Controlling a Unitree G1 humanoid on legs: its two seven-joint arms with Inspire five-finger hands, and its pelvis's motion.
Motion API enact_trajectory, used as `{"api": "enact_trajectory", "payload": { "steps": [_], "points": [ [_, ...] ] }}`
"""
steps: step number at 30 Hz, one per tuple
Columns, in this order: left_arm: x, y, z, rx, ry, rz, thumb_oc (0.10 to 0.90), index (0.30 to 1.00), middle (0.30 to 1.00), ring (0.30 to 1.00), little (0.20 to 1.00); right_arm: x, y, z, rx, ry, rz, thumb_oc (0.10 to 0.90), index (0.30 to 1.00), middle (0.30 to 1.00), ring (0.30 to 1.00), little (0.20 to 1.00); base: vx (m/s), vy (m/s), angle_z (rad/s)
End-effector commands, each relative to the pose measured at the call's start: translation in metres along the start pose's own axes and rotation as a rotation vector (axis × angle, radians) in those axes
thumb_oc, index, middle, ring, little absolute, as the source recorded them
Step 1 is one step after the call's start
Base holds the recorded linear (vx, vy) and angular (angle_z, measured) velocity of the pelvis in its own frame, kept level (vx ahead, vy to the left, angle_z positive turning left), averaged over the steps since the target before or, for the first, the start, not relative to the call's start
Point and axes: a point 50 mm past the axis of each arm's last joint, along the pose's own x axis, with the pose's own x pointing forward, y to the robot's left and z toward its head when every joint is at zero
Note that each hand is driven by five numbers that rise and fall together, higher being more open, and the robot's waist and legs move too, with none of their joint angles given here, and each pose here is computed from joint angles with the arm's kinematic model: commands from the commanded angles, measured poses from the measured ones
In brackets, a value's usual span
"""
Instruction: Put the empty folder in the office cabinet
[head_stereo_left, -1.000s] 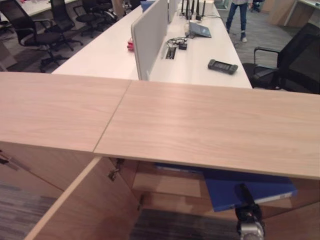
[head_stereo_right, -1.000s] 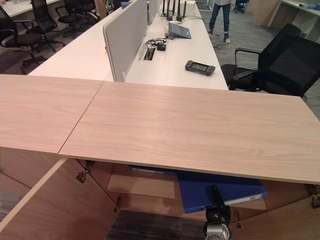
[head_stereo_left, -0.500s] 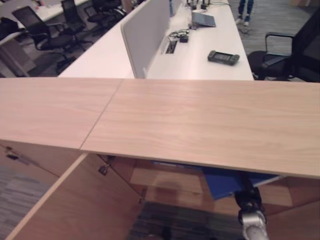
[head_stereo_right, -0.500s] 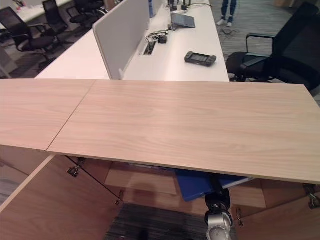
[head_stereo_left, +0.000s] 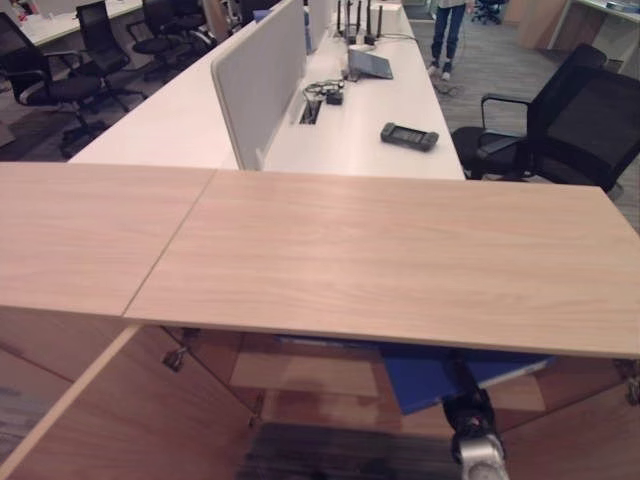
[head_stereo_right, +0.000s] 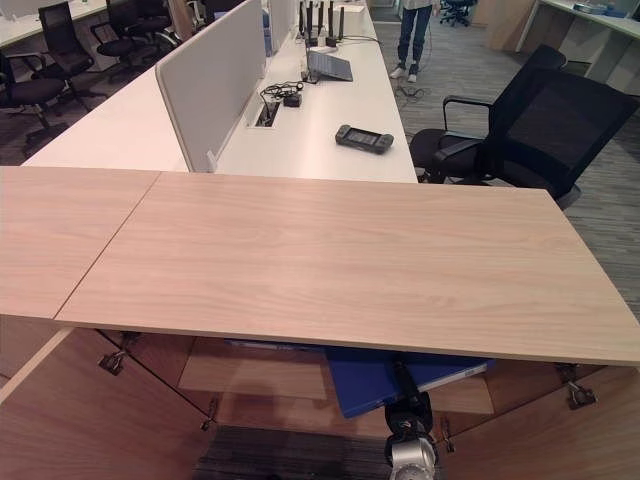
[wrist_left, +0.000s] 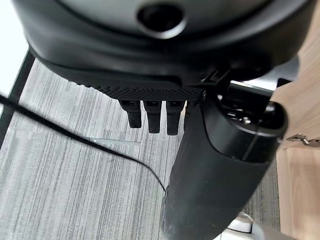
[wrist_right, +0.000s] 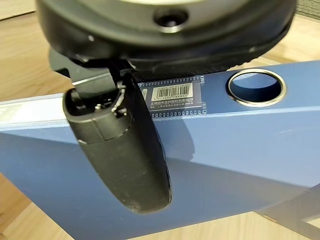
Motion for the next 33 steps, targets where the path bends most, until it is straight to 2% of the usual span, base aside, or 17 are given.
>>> {"api": "enact_trajectory", "payload": {
  "steps": [1,6,9,16,21,29,33],
  "points": [
    [-0.001,-0.001,-0.020,0.052,0.076,0.003,0.800,0.900,0.900,0.900,0.900,0.009,0.052,0.037,0.040,-0.178,0.217,0.400,0.300,0.300,0.300,0.300,0.00,0.000,0.00],
    [-0.001,-0.002,-0.013,0.049,0.046,0.008,0.800,0.900,0.900,0.900,0.900,0.014,0.054,0.044,0.039,-0.191,0.218,0.400,0.300,0.300,0.300,0.300,-0.07,0.044,-0.03],
    [-0.001,-0.003,-0.017,0.079,0.053,0.000,0.800,0.900,0.900,0.900,0.900,0.019,0.055,0.064,0.079,-0.264,0.196,0.400,0.300,0.300,0.300,0.300,-0.10,0.155,-0.08],
    [-0.001,-0.007,0.023,0.143,-0.103,-0.015,0.800,0.900,0.900,0.900,0.900,0.017,0.122,0.086,0.232,-0.387,0.351,0.400,0.300,0.300,0.300,0.300,-0.26,0.181,-0.04],
    [-0.003,-0.018,0.037,0.143,-0.168,-0.047,0.800,0.900,0.900,0.900,0.900,0.013,0.145,0.086,0.246,-0.401,0.401,0.400,0.300,0.300,0.300,0.300,-0.16,0.092,-0.09],
    [-0.005,-0.028,0.031,0.174,-0.164,-0.061,0.800,0.900,0.900,0.900,0.900,0.003,0.154,0.097,0.315,-0.473,0.433,0.400,0.300,0.300,0.300,0.300,-0.03,0.006,-0.01],
    [-0.005,-0.028,0.032,0.183,-0.177,-0.058,0.800,0.900,0.900,0.900,0.900,-0.006,0.174,0.105,0.321,-0.512,0.506,0.400,0.300,0.300,0.300,0.300,-0.01,-0.010,-0.23]
  ]
}}
